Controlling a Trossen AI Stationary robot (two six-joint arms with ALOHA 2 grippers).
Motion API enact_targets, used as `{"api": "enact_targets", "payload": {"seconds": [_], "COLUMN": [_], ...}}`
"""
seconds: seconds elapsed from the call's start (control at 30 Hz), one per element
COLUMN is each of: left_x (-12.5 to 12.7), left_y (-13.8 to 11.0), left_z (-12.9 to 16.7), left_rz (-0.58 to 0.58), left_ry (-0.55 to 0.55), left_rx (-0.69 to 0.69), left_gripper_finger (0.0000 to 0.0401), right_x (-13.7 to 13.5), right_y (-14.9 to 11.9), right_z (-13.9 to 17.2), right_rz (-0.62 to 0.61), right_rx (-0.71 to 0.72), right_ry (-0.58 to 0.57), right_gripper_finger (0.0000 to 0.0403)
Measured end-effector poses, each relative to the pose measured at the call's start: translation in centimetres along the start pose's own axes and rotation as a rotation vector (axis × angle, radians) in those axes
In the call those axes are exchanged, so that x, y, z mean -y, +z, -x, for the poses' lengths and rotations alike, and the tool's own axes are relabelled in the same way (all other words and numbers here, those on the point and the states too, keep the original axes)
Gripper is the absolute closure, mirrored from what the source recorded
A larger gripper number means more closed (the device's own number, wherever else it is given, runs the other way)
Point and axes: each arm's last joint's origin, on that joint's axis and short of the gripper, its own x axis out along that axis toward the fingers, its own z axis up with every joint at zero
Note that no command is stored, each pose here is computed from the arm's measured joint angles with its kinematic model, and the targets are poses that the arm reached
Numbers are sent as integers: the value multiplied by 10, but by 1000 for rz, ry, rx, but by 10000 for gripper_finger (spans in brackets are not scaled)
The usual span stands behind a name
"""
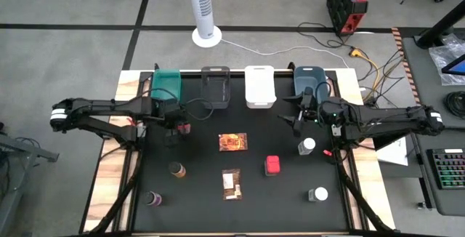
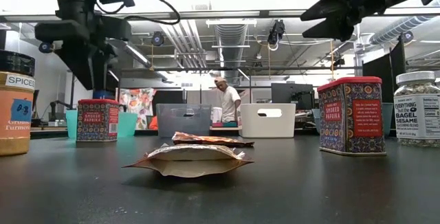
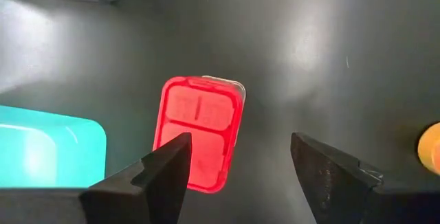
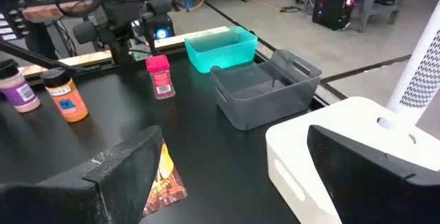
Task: Sort spices by type
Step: Put the top red seasoning can into the black bin
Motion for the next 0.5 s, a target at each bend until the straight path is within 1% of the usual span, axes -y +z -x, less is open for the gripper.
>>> {"api": "enact_targets", "payload": {"seconds": [0.1,0.2,0.4,0.5], "left_x": [-1,-2,-4,-4], "left_y": [4,10,19,21], "left_z": [5,13,28,30], "left_rz": [8,45,49,36], "left_ry": [1,0,0,-34], "left_rx": [28,66,123,131], "left_gripper_finger": [168,168,168,168], "right_x": [0,0,0,0], "right_y": [0,0,0,0], "right_z": [0,0,0,0], "right_rz": [0,-12,-23,-23], "right_rx": [0,1,1,1], "right_ry": [0,0,0,0], "right_gripper_finger": [48,48,48,48]}}
